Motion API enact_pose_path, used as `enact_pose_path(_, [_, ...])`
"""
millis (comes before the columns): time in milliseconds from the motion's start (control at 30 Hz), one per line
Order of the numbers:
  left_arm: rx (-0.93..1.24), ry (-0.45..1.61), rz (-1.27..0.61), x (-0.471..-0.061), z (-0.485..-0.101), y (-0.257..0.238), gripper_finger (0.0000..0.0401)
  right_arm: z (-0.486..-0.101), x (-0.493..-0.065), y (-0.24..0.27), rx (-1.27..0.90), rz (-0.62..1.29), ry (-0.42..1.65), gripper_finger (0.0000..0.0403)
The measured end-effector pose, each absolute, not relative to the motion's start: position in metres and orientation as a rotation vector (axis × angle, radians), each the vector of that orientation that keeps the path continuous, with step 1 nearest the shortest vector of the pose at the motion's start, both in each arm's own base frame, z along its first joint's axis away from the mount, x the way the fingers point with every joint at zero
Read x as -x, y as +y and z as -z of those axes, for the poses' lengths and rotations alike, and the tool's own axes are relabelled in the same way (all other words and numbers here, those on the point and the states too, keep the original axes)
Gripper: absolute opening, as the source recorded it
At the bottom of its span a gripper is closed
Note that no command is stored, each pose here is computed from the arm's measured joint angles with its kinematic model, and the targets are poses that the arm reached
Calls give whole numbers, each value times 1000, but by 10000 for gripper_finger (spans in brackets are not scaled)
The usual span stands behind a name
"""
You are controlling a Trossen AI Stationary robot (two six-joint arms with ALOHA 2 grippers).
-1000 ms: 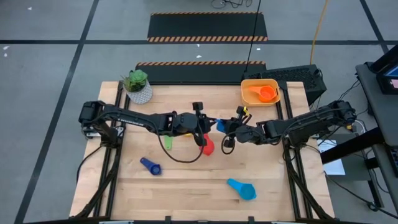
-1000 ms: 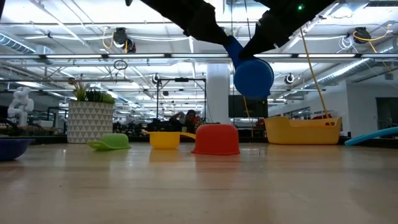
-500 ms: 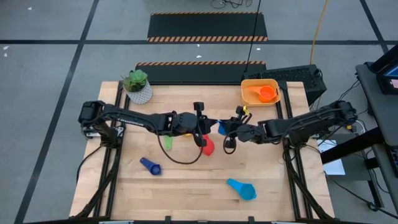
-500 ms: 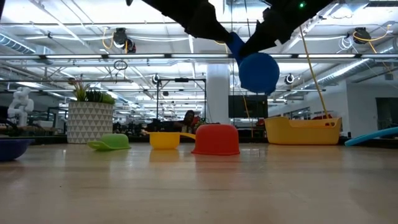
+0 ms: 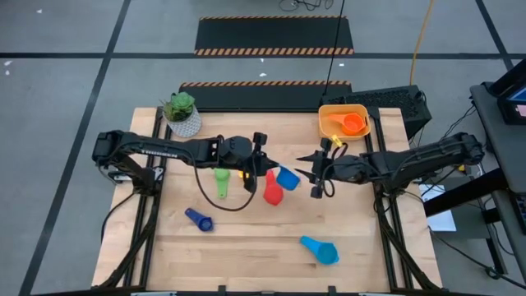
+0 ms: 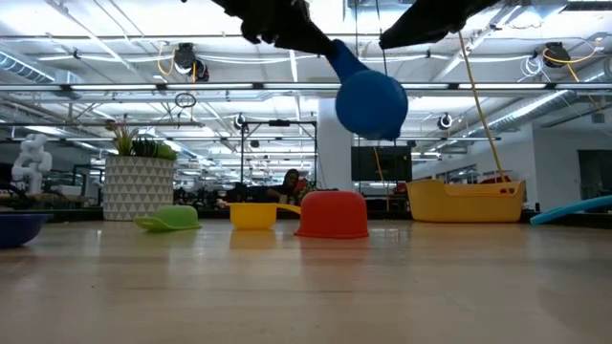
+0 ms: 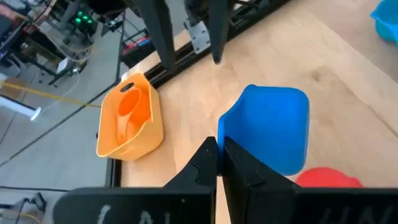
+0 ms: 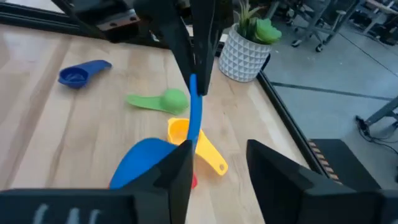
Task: Nest measuring cups in basket
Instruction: Stack the left light blue measuring cup on top of the orange measuring cup into the bin
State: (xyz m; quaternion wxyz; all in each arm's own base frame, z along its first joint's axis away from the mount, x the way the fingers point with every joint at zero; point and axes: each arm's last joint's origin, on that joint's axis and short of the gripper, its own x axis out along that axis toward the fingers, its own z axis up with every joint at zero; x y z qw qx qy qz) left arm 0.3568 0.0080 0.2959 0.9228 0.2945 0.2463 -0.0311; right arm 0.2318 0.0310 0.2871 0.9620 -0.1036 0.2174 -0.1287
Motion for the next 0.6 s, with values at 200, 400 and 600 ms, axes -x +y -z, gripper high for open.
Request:
enact_pose_path(200, [-610, 502, 150, -355, -286, 22, 6, -287, -222, 30, 196, 227, 420, 168])
enact_pose_path(400, [-674, 393, 150, -348, -257, 41, 10, -272, -217, 28, 170, 125, 447, 188])
enact_pose_path(600, [-771, 261, 206, -343, -244, 48, 6, -260, -218, 18, 143, 145, 411, 191])
